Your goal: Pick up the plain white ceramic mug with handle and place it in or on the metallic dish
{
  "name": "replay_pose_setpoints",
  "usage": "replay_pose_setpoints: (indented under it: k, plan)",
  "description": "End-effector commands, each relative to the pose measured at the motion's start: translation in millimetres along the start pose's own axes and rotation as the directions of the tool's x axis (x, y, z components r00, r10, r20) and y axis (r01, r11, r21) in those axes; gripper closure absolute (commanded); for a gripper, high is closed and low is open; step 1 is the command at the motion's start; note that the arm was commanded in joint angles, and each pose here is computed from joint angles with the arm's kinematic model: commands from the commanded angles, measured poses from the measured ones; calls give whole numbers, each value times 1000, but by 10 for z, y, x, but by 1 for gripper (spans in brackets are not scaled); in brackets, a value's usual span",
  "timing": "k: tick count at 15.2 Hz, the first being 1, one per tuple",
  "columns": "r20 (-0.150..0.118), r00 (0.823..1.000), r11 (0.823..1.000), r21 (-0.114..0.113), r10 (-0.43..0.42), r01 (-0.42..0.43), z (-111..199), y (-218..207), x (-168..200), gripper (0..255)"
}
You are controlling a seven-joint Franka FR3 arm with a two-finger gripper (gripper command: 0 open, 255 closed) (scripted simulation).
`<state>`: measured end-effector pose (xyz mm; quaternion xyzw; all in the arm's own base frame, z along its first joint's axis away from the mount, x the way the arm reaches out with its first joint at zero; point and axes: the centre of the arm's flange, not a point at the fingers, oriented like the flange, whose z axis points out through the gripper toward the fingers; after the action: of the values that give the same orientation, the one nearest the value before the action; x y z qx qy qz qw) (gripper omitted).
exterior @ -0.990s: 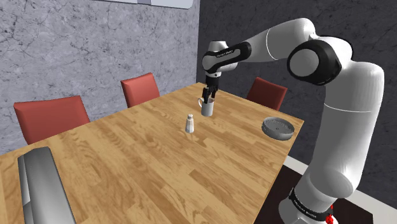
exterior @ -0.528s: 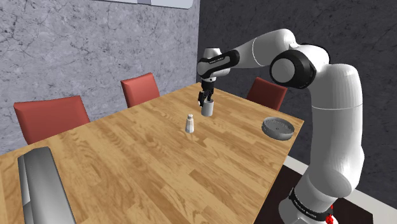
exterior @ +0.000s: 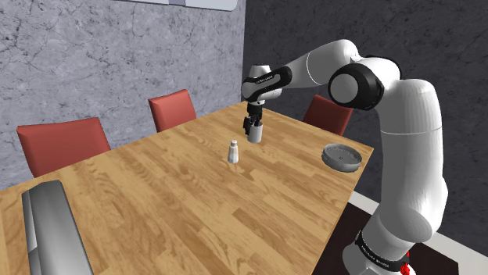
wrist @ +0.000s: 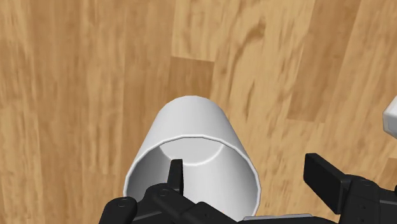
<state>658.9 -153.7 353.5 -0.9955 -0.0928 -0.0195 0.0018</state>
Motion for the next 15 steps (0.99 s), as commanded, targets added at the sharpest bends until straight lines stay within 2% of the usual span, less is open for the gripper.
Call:
replay_pose_setpoints:
  k: [1,3,4,13,15]
  plan:
    - [0,1000,1000,0,0,0,1,0,0,0]
    - [0,1000,1000,0,0,0,1,0,0,0]
    - [0,1000,1000,0,0,0,1,0,0,255]
    - [0,1000,1000,0,0,0,1,0,0,255]
    - [0,1000,1000,0,0,0,-104,0,3,255]
